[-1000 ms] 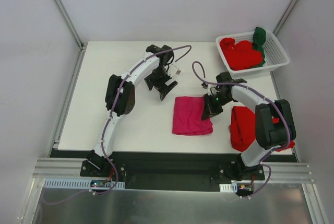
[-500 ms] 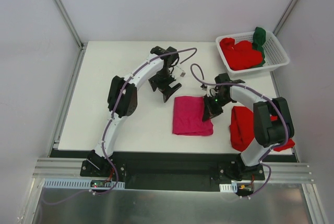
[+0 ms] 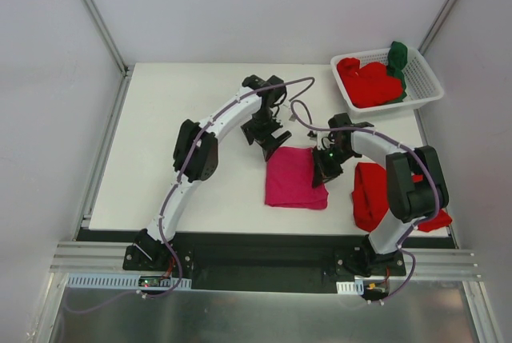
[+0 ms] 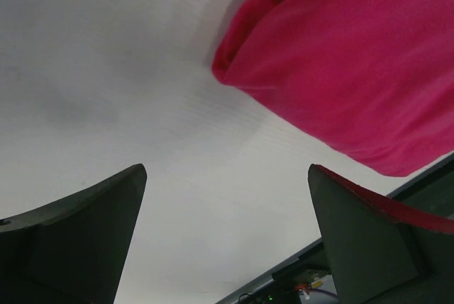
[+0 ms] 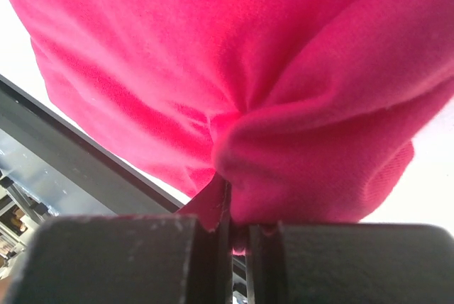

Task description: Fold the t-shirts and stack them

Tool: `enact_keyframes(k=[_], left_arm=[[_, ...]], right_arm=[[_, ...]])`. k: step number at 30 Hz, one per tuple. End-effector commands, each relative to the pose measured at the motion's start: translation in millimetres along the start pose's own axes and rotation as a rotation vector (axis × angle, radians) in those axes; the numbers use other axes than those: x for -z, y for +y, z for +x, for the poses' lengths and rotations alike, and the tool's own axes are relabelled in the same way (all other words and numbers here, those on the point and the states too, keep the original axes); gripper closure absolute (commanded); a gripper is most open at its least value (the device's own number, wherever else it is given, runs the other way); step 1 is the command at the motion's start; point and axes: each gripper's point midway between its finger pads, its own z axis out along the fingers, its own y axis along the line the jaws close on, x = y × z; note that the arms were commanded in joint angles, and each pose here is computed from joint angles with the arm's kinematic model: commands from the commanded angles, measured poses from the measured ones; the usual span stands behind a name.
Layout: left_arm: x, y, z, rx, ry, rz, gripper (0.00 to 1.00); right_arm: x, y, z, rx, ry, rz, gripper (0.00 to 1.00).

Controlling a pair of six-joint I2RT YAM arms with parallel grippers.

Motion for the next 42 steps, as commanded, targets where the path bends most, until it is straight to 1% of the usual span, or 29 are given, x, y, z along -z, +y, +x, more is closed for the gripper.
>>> enact_keyframes(k=[1,2,4,5,8,13,15,17,19,21,26,29,31,32,37,39,40,42], left_arm=[[-9,-42,12,0.087,0.042,0.204,0.01],[-12,-51,18,0.112,0.06,0.257,0.01],[-7,-69,19,0.152,0.055,0.358,0.01],[-11,-73,26,0.18,0.079,0.382,0.01],[-8,-81,30,0.264,0.083,0.464,0.01],[-5,-68,18,0.414,0.038,0.54,0.01],[-5,-67,13,0.462,0.029,0.58,0.01],[-5,-65,9,0.546,0.034,0.616,0.01],[-5,-64,5,0.579,0.03,0.668,0.01],[-7,-53,0,0.566,0.003,0.661,0.01],[0,-22,-24,0.495,-0.116,0.593,0.01],[2,-16,-30,0.468,-0.145,0.586,0.01],[2,-20,-27,0.475,-0.132,0.599,0.01],[1,-19,-26,0.443,-0.137,0.591,0.01],[-8,-19,-19,0.389,-0.105,0.515,0.01],[-11,-20,-16,0.373,-0.091,0.498,0.01],[-10,-21,-14,0.37,-0.086,0.501,0.01],[-3,-22,-12,0.349,-0.092,0.499,0.0]], right_arm=[[9,-1,-7,0.023,-0.011,0.017,0.99],[10,-2,-8,0.018,-0.012,0.017,0.99],[12,-4,-10,0.011,-0.022,0.016,0.99],[12,-4,-11,0.005,-0.023,0.015,0.99],[15,-2,-14,-0.003,-0.034,0.008,0.99],[18,3,-18,-0.007,-0.044,-0.007,0.99],[19,5,-20,-0.009,-0.047,-0.013,0.99],[18,6,-20,-0.019,-0.043,-0.022,0.99],[19,8,-22,-0.02,-0.043,-0.035,0.99],[21,10,-23,-0.019,-0.04,-0.04,0.99],[20,6,-27,-0.004,-0.026,-0.018,0.99],[19,2,-35,0.012,-0.032,0.003,0.99],[16,-2,-40,0.034,-0.021,0.024,0.99],[15,-3,-42,0.044,-0.017,0.026,0.99],[8,-11,-50,0.097,0.022,0.048,0.99],[7,-14,-55,0.158,0.028,0.062,0.99],[4,-16,-53,0.172,0.049,0.068,0.99],[7,-20,-64,0.238,0.049,0.085,0.99]])
